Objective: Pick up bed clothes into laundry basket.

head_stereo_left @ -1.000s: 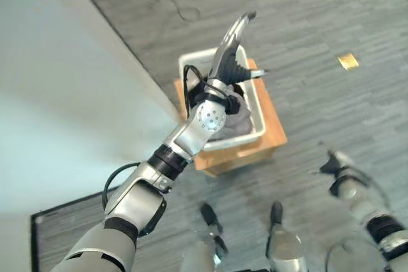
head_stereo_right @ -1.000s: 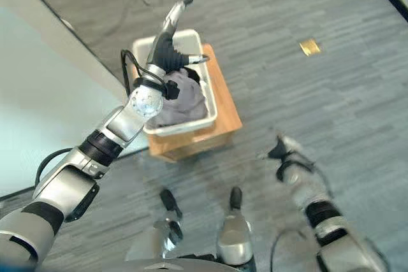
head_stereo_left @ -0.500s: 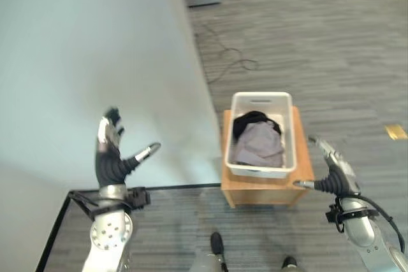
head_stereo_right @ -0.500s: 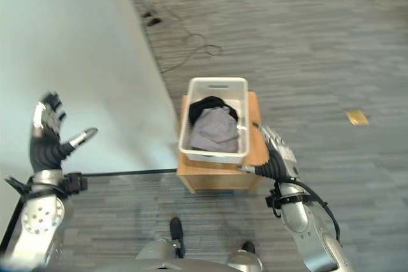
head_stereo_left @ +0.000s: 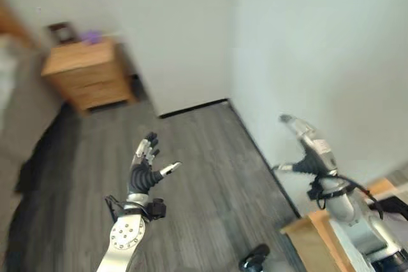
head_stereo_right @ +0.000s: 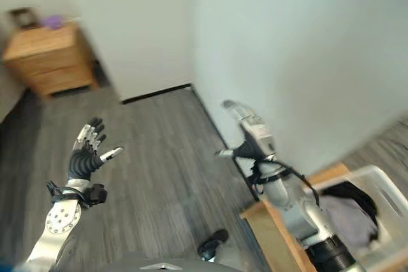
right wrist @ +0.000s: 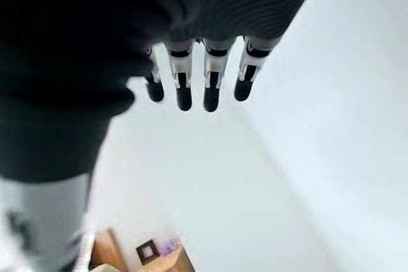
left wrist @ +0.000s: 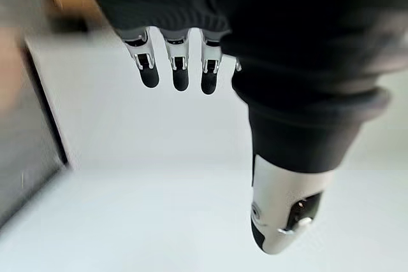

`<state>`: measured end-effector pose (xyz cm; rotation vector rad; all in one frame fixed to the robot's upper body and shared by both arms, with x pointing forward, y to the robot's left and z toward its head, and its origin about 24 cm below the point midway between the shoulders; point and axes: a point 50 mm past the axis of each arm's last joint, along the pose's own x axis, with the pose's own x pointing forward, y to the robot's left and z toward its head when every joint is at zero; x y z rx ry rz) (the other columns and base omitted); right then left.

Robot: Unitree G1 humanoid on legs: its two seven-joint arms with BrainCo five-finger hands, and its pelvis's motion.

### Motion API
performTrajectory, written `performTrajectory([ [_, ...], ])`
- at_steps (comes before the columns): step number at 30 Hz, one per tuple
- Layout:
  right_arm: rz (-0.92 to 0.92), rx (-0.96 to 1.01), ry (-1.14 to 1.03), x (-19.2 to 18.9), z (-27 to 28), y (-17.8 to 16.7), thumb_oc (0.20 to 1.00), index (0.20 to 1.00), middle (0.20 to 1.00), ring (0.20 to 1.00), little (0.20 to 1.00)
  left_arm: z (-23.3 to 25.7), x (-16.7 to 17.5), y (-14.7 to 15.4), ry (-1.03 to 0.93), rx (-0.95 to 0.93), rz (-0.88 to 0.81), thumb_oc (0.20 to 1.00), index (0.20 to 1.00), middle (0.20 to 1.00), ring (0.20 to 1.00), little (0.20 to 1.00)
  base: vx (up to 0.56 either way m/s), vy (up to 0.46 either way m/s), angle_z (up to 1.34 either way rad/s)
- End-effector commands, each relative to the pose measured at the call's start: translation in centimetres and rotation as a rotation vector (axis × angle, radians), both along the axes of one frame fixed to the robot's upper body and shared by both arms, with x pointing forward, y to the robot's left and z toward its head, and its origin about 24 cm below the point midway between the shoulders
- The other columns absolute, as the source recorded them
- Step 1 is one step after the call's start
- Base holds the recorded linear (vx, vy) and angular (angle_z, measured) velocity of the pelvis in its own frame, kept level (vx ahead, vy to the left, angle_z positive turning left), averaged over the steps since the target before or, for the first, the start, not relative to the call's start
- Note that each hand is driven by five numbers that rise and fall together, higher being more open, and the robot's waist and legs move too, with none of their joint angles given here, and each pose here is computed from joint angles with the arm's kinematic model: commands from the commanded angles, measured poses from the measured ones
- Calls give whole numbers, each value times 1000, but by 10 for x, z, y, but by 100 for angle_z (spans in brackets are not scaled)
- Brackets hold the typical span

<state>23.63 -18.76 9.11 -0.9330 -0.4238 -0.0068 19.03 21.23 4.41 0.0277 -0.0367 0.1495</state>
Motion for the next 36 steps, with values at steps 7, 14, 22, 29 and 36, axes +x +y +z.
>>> performTrajectory([
  [7, 68, 109, -38, 12, 13, 19, 1000, 1000, 1000, 1000, 1000, 42, 23, -26, -235, -23, -100, 1000, 1000, 1000, 1000, 1000, -108, 131, 129],
  [14, 58, 143, 39, 11, 0, 23, 1000, 1000, 1000, 1000, 1000, 28, 31, -38, -168, -68, -196, 1000, 1000, 1000, 1000, 1000, 14, -3, 261],
  [22, 188, 131, 44, 29, 10, 44, 1000, 1000, 1000, 1000, 1000, 32, 31, -23, -191, -79, -128, 1000, 1000, 1000, 1000, 1000, 50, -61, 178],
  [29, 158, 250, 57, 38, 19, 39, 1000, 1000, 1000, 1000, 1000, 20, 30, -9, -122, -71, -82, 1000, 1000, 1000, 1000, 1000, -64, 21, 185],
  [36, 215, 551, 156, 30, 6, 55, 1000, 1000, 1000, 1000, 1000, 2, 26, 9, -4, 16, -17, 1000, 1000, 1000, 1000, 1000, 55, 155, 102],
])
